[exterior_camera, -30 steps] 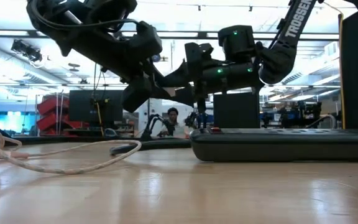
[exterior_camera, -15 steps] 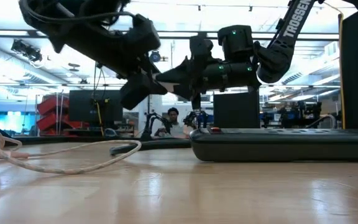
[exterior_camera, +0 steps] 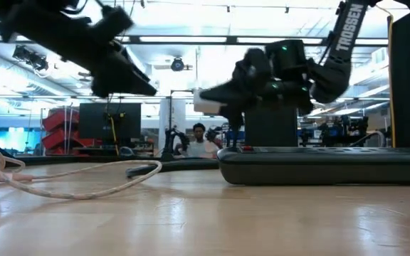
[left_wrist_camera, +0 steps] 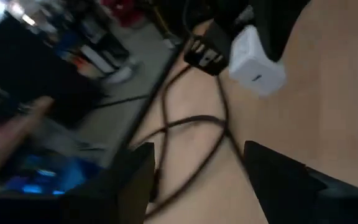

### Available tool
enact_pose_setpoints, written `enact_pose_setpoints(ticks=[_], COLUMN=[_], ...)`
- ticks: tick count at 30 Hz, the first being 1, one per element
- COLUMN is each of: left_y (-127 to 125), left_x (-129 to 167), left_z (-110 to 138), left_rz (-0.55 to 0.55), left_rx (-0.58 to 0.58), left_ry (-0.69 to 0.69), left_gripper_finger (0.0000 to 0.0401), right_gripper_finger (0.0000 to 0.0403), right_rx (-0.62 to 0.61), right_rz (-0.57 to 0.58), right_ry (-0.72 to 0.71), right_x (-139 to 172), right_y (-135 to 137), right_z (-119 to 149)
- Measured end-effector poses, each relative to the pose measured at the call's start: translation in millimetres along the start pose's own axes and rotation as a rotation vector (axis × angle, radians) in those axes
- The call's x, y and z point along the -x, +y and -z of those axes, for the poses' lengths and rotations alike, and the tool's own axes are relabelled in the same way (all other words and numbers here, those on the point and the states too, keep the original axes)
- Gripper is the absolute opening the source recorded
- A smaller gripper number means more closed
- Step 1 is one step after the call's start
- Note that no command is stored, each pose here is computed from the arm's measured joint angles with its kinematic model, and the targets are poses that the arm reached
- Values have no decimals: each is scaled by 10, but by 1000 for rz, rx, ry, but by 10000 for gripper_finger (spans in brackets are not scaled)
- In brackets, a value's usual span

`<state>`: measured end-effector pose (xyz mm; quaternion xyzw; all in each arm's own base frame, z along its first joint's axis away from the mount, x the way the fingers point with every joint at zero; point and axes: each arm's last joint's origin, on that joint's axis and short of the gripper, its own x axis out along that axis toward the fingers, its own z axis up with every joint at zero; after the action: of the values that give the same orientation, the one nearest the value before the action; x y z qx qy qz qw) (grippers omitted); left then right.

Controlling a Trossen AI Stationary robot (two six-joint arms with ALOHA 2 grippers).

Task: Insert USB
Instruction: Insert the pink charger cable into the white charger adapter

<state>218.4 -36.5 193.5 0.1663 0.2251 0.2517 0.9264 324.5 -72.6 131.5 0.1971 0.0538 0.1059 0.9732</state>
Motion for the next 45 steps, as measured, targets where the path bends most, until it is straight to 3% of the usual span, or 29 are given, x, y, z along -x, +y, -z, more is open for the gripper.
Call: enact_pose_setpoints(ticks=[8, 15, 21, 29, 33, 41, 45], left_y=[20, 65, 183, 41, -62, -393, -453], left_x=[158, 336, 587, 783, 855, 854, 917], left_z=[131, -143, -308, -145, -75, 0, 137], left_rz=[200, 423, 436, 562, 622, 785, 763], left_rx=[73, 122, 184, 266, 256, 374, 375], left_ry=[227, 434, 655, 874, 939, 870, 955], left_gripper_finger=[217, 217, 217, 212, 196, 165, 162], right_gripper_finger=[94, 94, 94, 94, 94, 94, 94], right_rx=[151, 163, 185, 198, 195, 191, 189], right_rz=[-249, -248, -275, -313, -312, -310, -310], right_ry=[-136, -144, -137, -127, -127, -129, -128], right_x=[227, 233, 203, 164, 164, 162, 162], right_y=[289, 316, 385, 480, 479, 480, 480], right_z=[22, 9, 36, 72, 72, 70, 70])
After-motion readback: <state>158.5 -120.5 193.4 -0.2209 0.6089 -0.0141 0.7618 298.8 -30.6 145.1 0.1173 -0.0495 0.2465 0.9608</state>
